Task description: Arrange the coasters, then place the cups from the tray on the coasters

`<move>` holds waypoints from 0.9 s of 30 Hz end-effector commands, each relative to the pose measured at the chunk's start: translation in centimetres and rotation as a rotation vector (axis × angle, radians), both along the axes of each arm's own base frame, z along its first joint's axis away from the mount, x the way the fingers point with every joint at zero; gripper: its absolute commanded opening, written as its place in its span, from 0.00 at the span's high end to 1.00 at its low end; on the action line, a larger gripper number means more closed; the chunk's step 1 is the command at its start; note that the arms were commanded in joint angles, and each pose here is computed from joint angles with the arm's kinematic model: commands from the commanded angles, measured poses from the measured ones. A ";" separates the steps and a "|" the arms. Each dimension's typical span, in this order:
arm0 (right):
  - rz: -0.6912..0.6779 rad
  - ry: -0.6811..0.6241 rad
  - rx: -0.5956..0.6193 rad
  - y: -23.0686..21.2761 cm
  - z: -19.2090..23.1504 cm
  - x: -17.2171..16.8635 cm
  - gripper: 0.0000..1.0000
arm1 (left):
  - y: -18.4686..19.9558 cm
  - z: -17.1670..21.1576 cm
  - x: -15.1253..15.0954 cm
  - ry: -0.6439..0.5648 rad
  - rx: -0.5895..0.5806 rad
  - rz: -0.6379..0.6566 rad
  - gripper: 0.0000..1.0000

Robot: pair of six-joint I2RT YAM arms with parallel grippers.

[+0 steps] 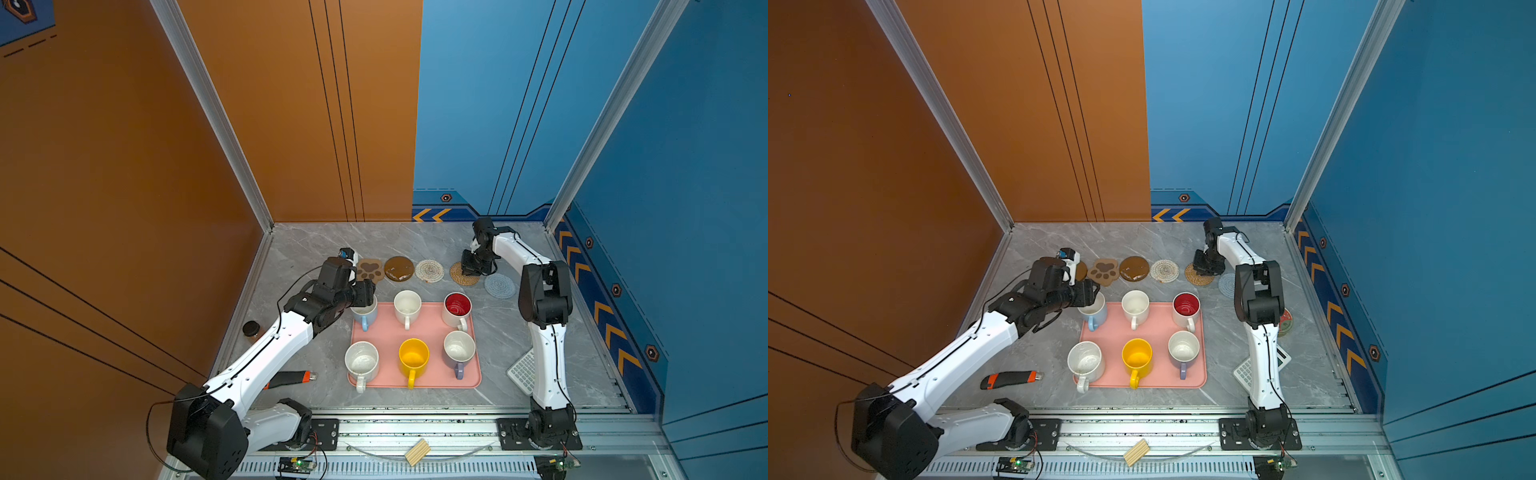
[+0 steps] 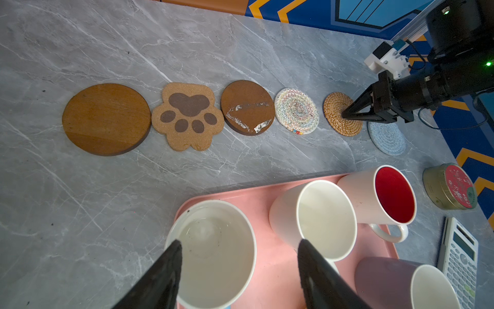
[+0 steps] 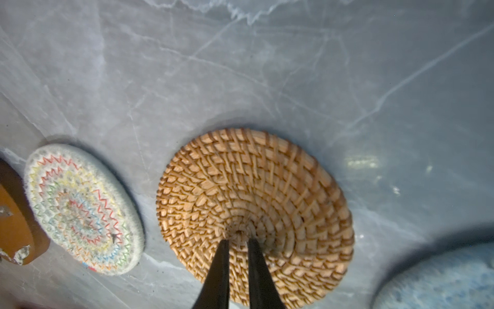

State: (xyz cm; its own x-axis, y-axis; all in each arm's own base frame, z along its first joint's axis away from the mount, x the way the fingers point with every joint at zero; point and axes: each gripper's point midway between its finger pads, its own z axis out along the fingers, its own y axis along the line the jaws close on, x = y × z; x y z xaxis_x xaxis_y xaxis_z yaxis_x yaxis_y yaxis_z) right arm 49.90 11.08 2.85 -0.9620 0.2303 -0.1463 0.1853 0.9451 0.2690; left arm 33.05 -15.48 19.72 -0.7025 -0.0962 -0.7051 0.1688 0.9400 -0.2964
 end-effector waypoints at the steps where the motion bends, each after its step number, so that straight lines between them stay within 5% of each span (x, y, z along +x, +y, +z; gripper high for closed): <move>1: 0.009 0.048 0.024 1.2 -2.0 -0.7 0.86 | -0.2 1.0 0.0 -0.021 -0.011 -0.003 0.30; 15: 0.015 0.014 0.058 2.1 -0.7 0.3 0.84 | -0.1 1.2 -0.2 -0.025 -0.007 -0.004 0.30; 27: -0.042 -0.121 0.100 -1.9 7.3 0.3 0.72 | -0.2 1.4 -0.1 -0.027 -0.010 -0.007 0.30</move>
State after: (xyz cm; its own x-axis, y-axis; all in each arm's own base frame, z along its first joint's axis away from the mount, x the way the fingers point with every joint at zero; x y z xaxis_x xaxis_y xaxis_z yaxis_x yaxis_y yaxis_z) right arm 50.27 10.79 5.54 -0.9507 0.2629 -0.1644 0.1926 0.9162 0.3515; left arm 33.02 -15.47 19.82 -0.7007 -0.0966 -0.7069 0.1698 0.9397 -0.2968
